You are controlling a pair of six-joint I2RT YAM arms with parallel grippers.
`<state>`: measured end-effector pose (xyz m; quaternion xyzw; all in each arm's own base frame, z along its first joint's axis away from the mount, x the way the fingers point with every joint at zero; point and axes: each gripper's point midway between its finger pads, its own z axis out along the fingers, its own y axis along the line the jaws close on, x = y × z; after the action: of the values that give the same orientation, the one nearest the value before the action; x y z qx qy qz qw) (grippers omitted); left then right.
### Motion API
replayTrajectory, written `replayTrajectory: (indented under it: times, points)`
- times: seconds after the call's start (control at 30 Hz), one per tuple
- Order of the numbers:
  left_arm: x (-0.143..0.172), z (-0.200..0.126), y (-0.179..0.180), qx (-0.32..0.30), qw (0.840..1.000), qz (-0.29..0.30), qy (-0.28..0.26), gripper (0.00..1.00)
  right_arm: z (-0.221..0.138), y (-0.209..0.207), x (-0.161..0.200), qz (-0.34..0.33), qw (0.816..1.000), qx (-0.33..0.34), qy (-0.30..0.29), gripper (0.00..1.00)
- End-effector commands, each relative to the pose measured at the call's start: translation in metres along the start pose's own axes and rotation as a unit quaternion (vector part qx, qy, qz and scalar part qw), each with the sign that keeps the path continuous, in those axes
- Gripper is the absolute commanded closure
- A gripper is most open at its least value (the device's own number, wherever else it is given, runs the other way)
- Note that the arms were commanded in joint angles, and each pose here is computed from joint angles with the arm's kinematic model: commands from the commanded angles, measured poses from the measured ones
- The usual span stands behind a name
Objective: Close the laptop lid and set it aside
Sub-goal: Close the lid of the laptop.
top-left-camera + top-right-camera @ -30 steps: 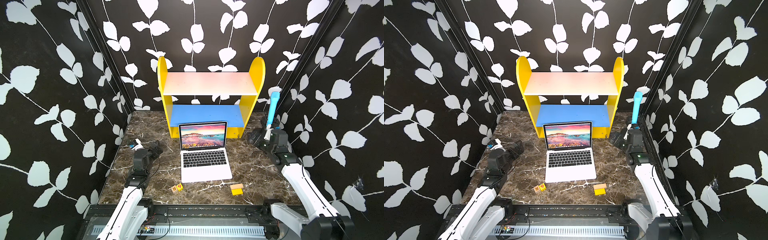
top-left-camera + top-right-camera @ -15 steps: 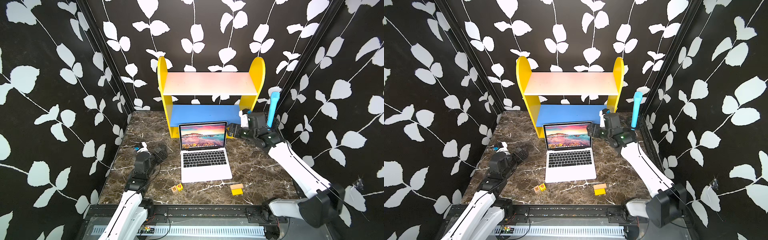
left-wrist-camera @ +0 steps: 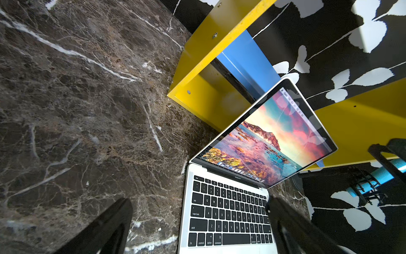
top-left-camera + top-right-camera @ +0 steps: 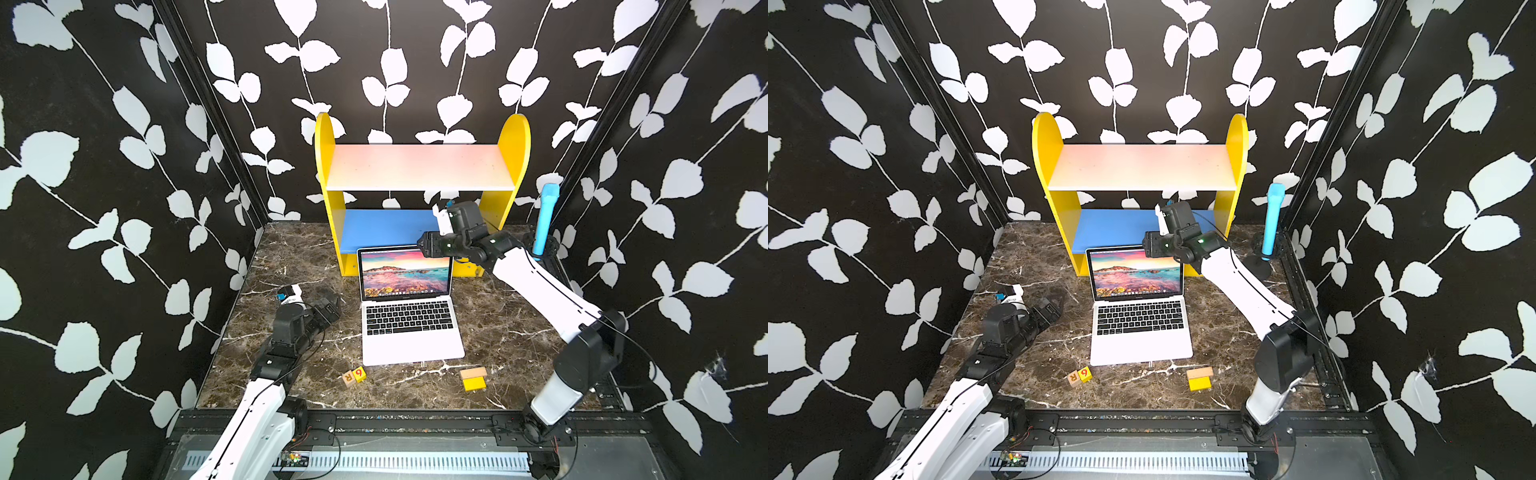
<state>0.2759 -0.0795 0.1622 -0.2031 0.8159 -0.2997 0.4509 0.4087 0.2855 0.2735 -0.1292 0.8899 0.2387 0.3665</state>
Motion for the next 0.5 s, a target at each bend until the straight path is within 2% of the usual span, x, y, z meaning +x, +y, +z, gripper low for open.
replayTrajectory:
  times: [0.0, 0.13, 0.47]
  points:
    - [0.003, -0.002, -0.005, 0.012, 1.000, 0.007, 0.009, 0.02, 0.003, 0.010, -0.010, -0.011, 1.000, -0.011, -0.007, 0.44]
    - [0.003, -0.004, -0.008, 0.016, 1.000, 0.010, 0.012, 0.03, 0.015, 0.014, -0.013, -0.007, 1.000, -0.023, -0.010, 0.54]
    - [0.004, -0.006, -0.010, 0.022, 1.000, 0.012, 0.014, 0.03, 0.036, 0.014, -0.020, 0.001, 1.000, -0.024, -0.010, 0.68]
